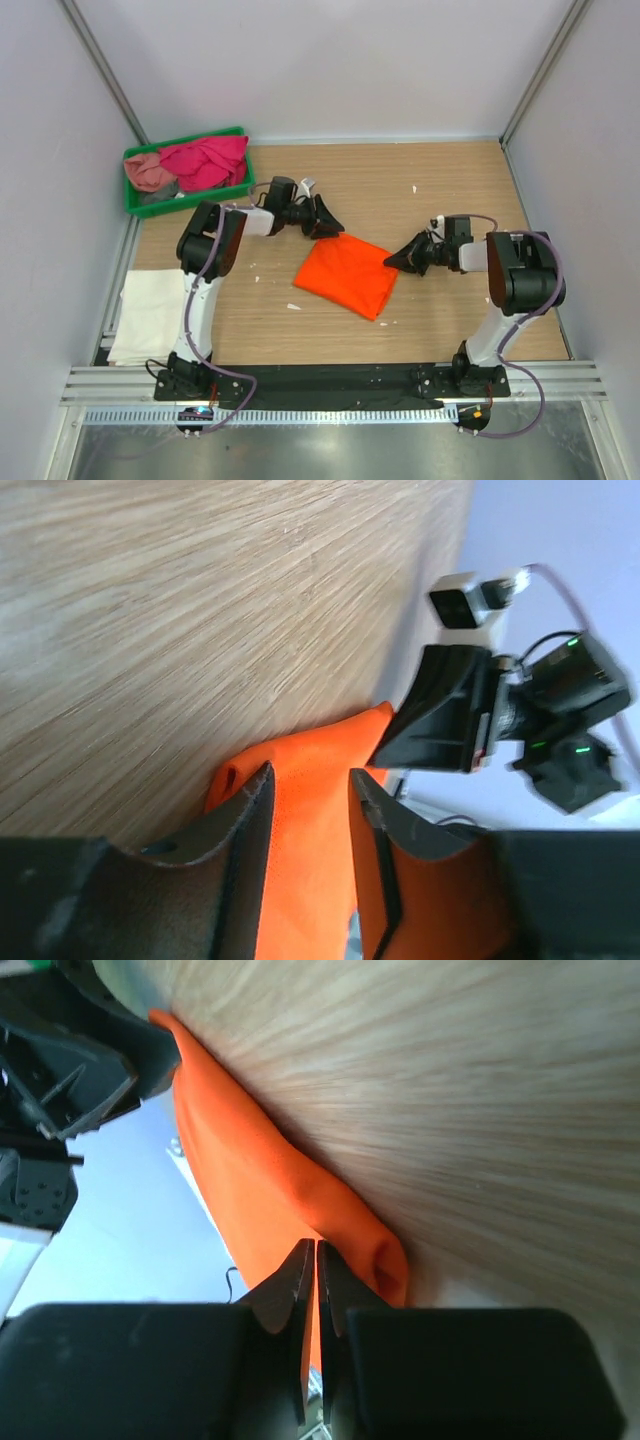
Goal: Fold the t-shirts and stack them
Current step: Fold the tshirt
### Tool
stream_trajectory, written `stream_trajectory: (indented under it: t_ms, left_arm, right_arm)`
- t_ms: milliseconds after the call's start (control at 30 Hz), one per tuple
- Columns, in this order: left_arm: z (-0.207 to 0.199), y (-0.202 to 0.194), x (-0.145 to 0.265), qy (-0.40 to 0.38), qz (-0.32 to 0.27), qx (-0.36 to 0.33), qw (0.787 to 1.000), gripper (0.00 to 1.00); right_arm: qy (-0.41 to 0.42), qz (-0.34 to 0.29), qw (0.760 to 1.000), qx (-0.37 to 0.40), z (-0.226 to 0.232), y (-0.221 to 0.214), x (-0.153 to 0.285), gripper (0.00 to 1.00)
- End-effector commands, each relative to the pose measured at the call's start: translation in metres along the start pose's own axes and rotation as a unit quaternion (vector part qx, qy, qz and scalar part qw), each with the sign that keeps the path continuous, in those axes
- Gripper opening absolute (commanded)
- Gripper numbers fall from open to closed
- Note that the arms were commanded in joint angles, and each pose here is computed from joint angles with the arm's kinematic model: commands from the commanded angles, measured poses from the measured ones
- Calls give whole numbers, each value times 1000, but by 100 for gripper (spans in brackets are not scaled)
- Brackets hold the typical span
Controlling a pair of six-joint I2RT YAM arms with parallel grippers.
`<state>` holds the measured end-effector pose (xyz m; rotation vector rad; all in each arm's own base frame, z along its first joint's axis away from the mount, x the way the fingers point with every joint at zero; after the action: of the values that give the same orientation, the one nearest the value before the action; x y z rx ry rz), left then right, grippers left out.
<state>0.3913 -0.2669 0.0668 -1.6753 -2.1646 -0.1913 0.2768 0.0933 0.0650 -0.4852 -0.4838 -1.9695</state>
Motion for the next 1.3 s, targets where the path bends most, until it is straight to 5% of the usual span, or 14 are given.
stream_trajectory:
  t_ms: [0,167,367,567,833,1100,1267]
  left_arm:
    - [-13,0,18,52,-14,-65,996,41]
    - [-74,-22,61,55,-43,-131,989,51]
    - [-86,-67,73,30,-31,-115,992,53]
    - [-28,-90,60,36,-16,-50,998,37]
    - [14,-102,59,70,-13,-32,997,35]
    - [42,-114,68,109,-12,-26,994,34]
    - [37,-117,73,108,-9,-40,993,35]
  right_arm:
    - [-43,-7,996,82,21,18,22,11]
    - [-66,11,988,139,60,19,50,21]
    - [-6,101,979,175,103,-36,14,25]
    - [91,131,972,170,110,-68,-27,11]
    - [73,207,967,133,70,-91,-44,8]
    - [26,202,974,96,40,-119,-3,8]
    - [-50,161,986,8,2,-124,31,9]
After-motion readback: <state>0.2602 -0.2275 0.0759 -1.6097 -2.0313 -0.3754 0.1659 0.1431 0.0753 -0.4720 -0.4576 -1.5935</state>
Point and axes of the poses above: each gripper's point midway between its finger pads, its own x axis back along the fingers, its own z axis along the line the jaws close on, y = z × x, the point moved 8 cm from there along x, back along the fingers, and after that the axes turned 14 degrees about x, right-handed, at the moved point
